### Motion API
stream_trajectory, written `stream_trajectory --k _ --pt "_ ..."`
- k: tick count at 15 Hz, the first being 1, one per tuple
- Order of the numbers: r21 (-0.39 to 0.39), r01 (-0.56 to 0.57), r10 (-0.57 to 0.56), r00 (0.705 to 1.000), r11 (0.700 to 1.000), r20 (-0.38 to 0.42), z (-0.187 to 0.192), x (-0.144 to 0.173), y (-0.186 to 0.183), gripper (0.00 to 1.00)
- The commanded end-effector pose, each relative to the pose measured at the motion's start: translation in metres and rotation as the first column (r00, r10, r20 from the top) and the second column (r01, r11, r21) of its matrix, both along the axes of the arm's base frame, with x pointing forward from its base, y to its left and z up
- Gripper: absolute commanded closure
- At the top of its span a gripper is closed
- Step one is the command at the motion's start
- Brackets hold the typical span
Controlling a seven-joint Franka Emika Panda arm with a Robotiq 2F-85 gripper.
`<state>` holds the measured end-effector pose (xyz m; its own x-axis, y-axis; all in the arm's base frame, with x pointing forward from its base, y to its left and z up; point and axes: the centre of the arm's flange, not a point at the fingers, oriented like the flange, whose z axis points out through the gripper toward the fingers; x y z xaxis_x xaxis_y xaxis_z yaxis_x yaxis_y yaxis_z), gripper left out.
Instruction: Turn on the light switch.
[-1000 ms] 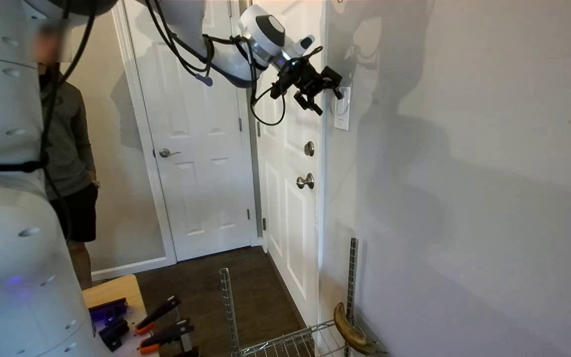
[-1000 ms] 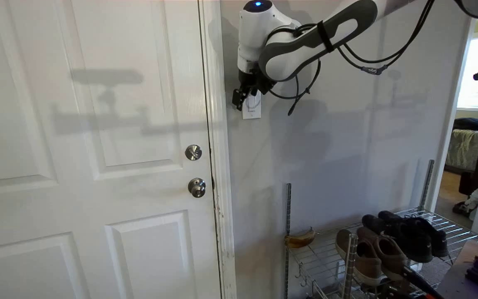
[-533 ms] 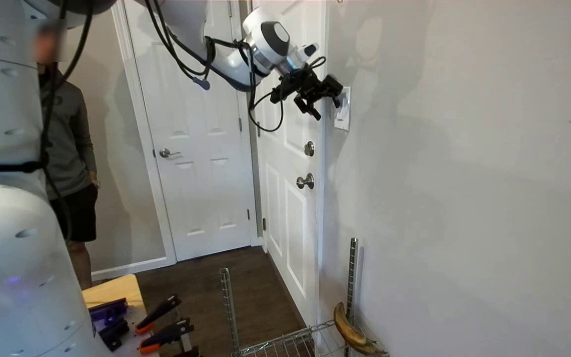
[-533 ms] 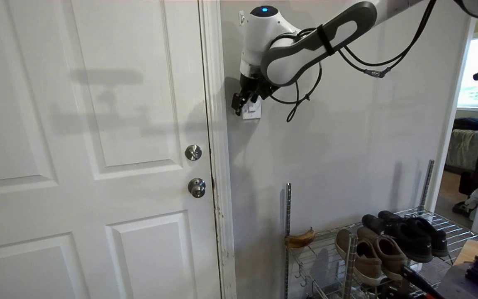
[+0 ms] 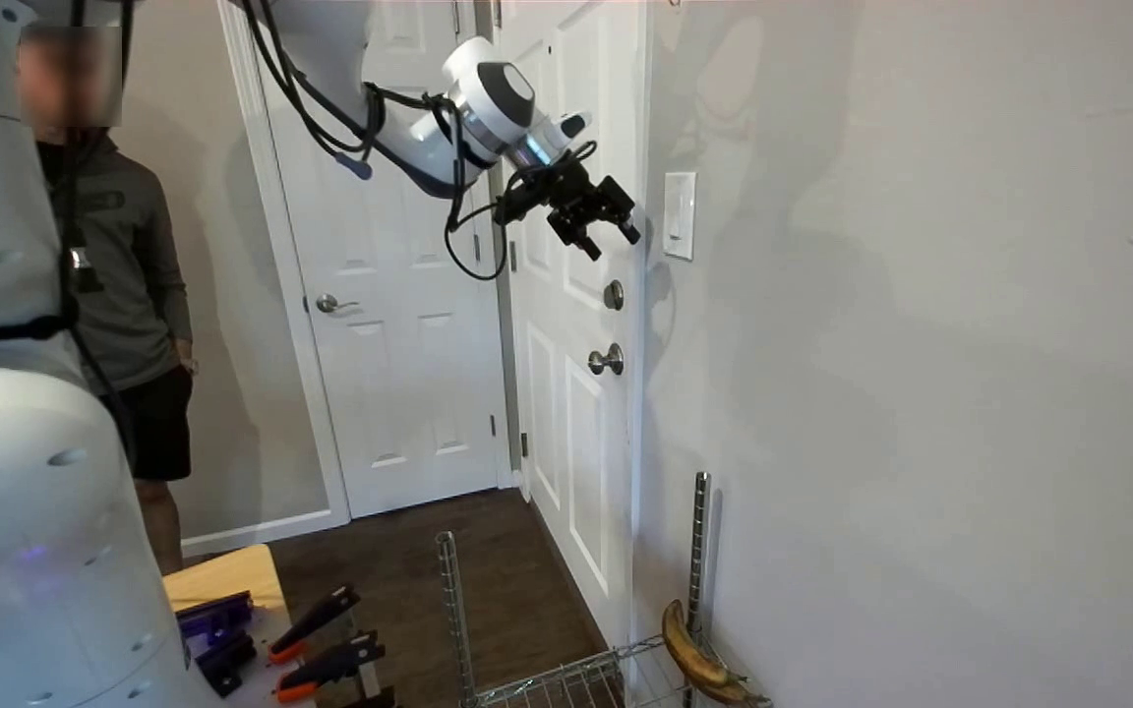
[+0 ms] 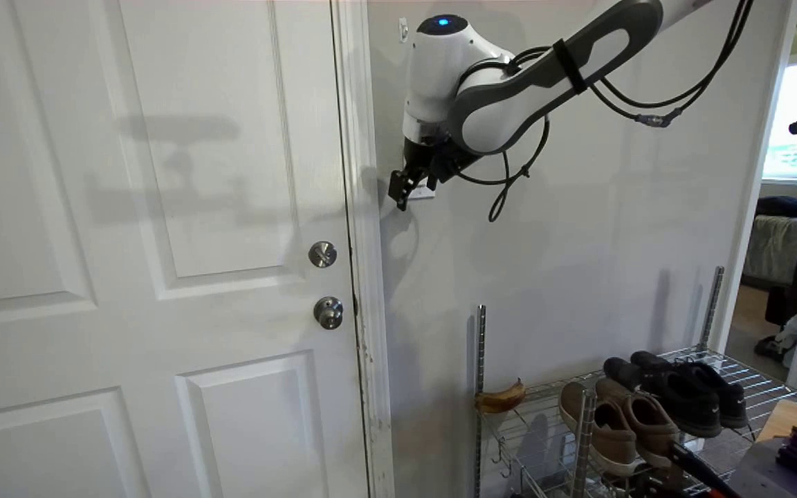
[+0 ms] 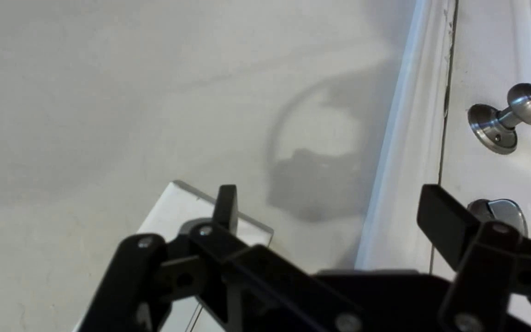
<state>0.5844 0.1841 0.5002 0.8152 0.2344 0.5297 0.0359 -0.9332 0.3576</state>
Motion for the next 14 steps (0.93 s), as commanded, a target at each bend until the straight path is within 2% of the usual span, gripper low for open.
stream_trajectory --k 1,4,14 --pt "0.004 0.017 -0.017 1.0 1.0 0.0 -0.0013 -0.0063 0.0022 0.0" --pt "0.011 0.035 -0.035 0.999 0.999 -0.001 -0.0035 -0.0149 0.0032 0.0" --pt "0.01 0.036 -0.036 0.999 0.999 -0.002 -0.0038 -0.0152 0.0026 0.0"
